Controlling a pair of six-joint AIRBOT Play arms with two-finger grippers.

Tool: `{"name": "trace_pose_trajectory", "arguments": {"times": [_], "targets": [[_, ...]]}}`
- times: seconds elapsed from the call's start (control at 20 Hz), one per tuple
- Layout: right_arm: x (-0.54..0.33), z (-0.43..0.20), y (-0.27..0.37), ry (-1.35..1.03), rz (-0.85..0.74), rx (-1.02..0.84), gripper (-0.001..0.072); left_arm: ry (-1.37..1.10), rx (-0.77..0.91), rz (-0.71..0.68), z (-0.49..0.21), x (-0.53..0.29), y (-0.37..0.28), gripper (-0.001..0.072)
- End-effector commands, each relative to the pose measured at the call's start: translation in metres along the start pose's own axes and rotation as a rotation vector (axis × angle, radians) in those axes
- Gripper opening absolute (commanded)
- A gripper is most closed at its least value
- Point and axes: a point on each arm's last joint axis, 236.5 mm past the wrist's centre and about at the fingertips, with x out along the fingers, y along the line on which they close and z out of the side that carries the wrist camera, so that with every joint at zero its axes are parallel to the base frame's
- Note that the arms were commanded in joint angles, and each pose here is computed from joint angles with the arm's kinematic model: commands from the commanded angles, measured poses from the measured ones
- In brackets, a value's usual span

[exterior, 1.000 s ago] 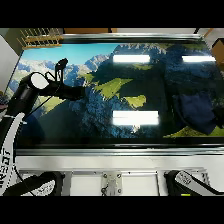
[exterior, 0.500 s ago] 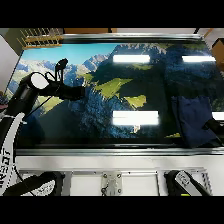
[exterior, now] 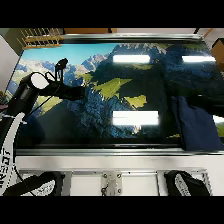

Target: Fold the clothes and pants, and hang the long-sleeved shirts on hangers.

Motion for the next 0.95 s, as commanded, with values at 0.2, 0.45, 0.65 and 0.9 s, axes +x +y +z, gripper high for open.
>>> {"name": "trace_pose_trajectory", "arguments": {"times": [0.2,0.45,0.65,0.9], "targets": [[0.023,-0.061,0.146,0.169,0.337,-0.346,0.0017,-0.001,-0.005,0.002,0.000,-0.001,0.002,0.0009],[0.023,-0.068,0.149,0.195,0.349,-0.350,0.0018,-0.001,-0.005,0.001,0.000,-0.001,0.002,0.0009],[0.023,-0.068,0.149,0.196,0.349,-0.350,0.0018,-0.001,-0.006,0.001,0.000,-0.001,0.002,0.0009],[0.023,-0.068,0.149,0.196,0.349,-0.350,0.0018,-0.001,-0.005,0.001,0.000,-0.001,0.002,0.0009]]}}
